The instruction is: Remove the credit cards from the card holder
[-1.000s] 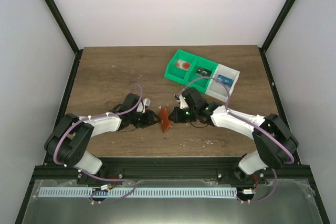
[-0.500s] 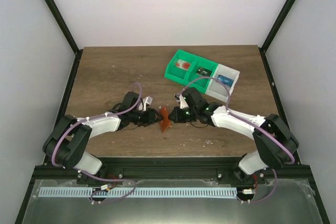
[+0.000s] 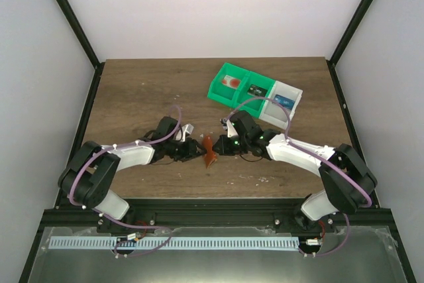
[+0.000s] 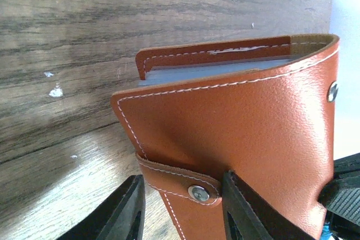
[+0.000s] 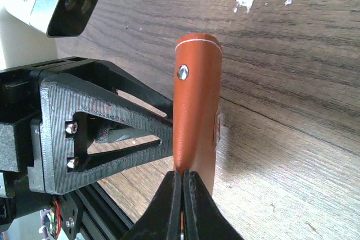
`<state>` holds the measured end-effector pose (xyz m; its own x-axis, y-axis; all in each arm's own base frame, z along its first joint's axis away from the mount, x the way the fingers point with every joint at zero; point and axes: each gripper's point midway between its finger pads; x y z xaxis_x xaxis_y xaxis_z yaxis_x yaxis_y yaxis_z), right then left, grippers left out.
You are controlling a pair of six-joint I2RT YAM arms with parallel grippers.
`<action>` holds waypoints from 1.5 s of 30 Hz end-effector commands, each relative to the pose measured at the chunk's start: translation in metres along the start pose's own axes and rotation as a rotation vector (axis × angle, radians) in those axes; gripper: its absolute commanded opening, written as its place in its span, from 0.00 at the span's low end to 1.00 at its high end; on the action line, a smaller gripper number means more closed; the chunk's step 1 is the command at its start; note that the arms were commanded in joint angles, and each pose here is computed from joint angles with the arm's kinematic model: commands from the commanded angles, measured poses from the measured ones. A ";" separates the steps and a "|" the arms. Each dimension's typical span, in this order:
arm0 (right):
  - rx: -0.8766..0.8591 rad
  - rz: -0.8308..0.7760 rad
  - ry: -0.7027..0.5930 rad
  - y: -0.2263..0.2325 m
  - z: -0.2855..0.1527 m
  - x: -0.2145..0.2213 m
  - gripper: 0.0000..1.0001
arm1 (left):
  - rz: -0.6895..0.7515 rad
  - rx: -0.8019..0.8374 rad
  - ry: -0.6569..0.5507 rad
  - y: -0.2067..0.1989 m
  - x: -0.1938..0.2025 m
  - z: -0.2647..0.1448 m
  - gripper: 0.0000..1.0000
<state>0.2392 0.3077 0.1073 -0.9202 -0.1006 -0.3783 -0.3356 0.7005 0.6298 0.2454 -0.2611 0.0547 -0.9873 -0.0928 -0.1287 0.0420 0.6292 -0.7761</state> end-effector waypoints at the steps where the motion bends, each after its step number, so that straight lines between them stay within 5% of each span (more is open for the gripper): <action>1: -0.058 -0.033 -0.035 0.019 -0.007 -0.009 0.00 | 0.025 -0.044 0.015 0.007 0.000 0.004 0.40; 27: -0.023 -0.034 -0.029 0.009 -0.006 -0.003 0.01 | 0.050 -0.228 0.031 0.043 0.007 0.000 0.33; 45: 0.045 0.009 -0.017 -0.021 0.005 0.016 0.00 | 0.003 -0.095 0.053 0.030 0.017 0.008 0.26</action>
<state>0.2288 0.2938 0.0817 -0.9287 -0.1005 -0.3570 -0.3114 0.7342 0.6034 0.2326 -0.2437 0.0241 -0.9925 -0.0503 -0.1111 0.0390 0.7328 -0.6793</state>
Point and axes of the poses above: each gripper's point midway between its finger pads, its own z axis out along the fingers, its own y axis along the line the jaws close on, x = y × z, and after that the axes turned 2 degrees about -z, right-handed
